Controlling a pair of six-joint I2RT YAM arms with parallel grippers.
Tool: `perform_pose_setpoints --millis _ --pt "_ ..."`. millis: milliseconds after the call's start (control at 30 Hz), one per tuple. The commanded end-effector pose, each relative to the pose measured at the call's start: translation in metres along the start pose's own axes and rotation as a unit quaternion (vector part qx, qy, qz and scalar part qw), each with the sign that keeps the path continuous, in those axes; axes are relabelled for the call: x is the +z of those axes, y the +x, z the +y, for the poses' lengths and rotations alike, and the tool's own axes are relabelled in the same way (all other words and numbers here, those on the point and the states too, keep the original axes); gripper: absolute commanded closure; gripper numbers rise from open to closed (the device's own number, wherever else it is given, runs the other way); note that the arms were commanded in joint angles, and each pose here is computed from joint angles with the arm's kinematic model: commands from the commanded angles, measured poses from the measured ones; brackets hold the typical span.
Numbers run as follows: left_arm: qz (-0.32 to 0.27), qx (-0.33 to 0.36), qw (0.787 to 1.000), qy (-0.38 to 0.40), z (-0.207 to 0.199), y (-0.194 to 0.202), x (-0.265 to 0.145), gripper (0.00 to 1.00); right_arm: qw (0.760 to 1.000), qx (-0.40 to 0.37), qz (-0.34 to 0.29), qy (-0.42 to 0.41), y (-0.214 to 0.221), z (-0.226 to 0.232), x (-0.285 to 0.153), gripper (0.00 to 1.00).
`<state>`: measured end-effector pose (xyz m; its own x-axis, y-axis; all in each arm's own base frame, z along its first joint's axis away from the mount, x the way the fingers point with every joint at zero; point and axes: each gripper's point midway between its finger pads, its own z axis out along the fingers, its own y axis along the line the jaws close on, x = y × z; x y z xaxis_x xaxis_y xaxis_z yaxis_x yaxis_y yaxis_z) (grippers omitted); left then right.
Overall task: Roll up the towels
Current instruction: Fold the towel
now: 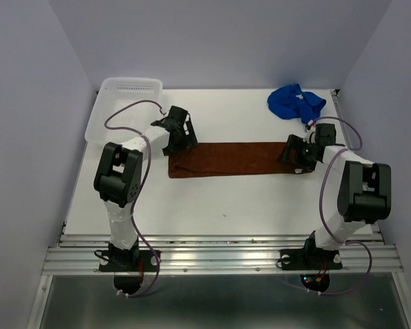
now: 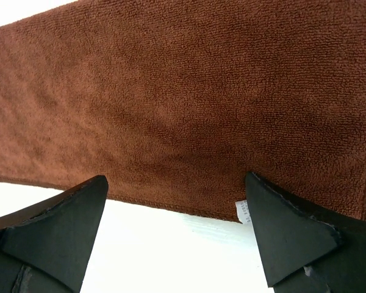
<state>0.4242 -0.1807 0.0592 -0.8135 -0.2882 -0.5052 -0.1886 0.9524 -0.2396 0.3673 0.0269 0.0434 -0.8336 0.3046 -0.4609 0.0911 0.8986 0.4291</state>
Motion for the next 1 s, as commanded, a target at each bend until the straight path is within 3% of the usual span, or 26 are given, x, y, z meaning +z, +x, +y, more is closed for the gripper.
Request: perform_pose_setpoints --millis 0,500,733,967 --pt "0.021 -0.009 1.000 -0.016 0.017 0.012 0.015 0.01 0.999 -0.004 -0.006 0.040 0.000 -0.017 0.008 0.00" --pt "0.007 -0.012 0.998 -0.060 0.053 -0.006 0.031 0.01 0.992 -0.011 0.012 0.128 0.010 -0.052 0.011 0.00" --pt "-0.013 0.013 1.000 -0.024 0.038 -0.023 0.016 0.01 0.992 -0.029 0.006 0.124 0.003 -0.050 0.008 0.00" --pt "-0.044 0.058 0.997 0.026 0.000 -0.034 -0.019 0.01 0.996 -0.056 -0.026 0.067 -0.017 -0.023 -0.004 0.00"
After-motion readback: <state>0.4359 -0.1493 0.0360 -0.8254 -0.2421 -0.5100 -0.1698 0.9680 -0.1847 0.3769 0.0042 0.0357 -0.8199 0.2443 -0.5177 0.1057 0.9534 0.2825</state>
